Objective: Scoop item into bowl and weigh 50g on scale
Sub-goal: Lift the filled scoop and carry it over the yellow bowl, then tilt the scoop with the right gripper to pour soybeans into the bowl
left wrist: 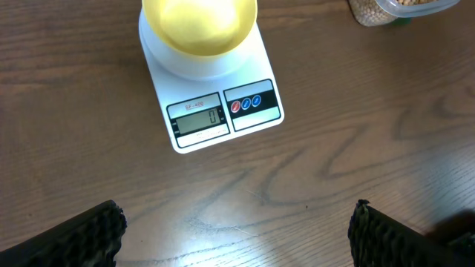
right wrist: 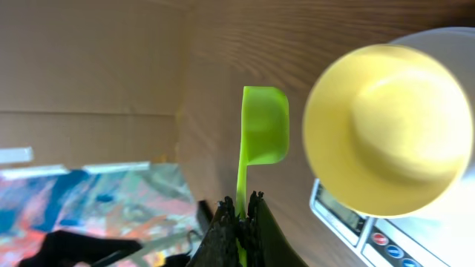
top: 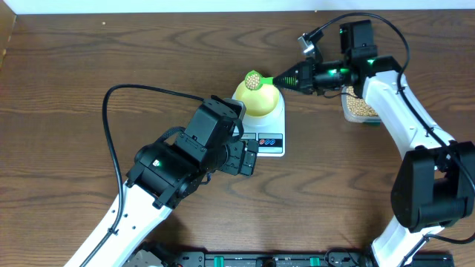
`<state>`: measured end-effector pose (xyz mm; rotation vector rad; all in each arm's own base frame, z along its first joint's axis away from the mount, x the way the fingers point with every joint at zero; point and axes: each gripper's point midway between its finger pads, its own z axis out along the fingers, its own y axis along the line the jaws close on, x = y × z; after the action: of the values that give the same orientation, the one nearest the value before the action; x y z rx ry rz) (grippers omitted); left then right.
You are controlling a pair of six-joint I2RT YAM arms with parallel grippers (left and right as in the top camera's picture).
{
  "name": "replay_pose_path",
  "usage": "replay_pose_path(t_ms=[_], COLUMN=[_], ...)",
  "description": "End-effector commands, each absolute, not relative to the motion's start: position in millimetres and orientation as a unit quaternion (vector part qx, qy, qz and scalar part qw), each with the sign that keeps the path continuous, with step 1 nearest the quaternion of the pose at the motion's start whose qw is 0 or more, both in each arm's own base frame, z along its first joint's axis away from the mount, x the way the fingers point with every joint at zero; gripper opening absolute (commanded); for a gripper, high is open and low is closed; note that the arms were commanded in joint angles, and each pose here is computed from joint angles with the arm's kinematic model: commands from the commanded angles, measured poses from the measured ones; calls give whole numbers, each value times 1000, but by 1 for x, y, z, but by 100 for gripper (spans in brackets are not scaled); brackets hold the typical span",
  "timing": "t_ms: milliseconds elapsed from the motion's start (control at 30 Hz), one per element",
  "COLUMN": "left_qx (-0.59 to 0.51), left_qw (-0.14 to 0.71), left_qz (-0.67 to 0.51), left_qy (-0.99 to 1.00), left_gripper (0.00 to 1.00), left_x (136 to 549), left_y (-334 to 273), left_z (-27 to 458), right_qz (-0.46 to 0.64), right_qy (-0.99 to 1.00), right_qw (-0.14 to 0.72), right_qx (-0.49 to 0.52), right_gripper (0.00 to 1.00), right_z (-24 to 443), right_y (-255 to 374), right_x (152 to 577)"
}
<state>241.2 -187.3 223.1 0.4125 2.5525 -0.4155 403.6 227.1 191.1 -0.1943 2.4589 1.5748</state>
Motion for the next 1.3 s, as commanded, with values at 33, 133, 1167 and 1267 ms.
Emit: replay_pose_path(t_ms=[33,133,1167,1267], left_qx=[153,153,152,152], left_qw=[264,264,264,264], left_qz=[-161,-161,-160,-160], left_qy=[939,939,939,939], left_gripper=[98,98,98,98], left_x=[241,241,242,242], left_y=[-188,-188,-188,-188], left_z=[230,230,230,230], right_qz=[484,465,214,207], right_qy=[865,876,936,935], right_qw=[121,123,211,209], right_qx=[-49,-41,-184,-197], right_gripper=[1,1,1,1], right_z=[178,171,192,190], right_y=[225,222,234,237], right_x=[408,409,409,406])
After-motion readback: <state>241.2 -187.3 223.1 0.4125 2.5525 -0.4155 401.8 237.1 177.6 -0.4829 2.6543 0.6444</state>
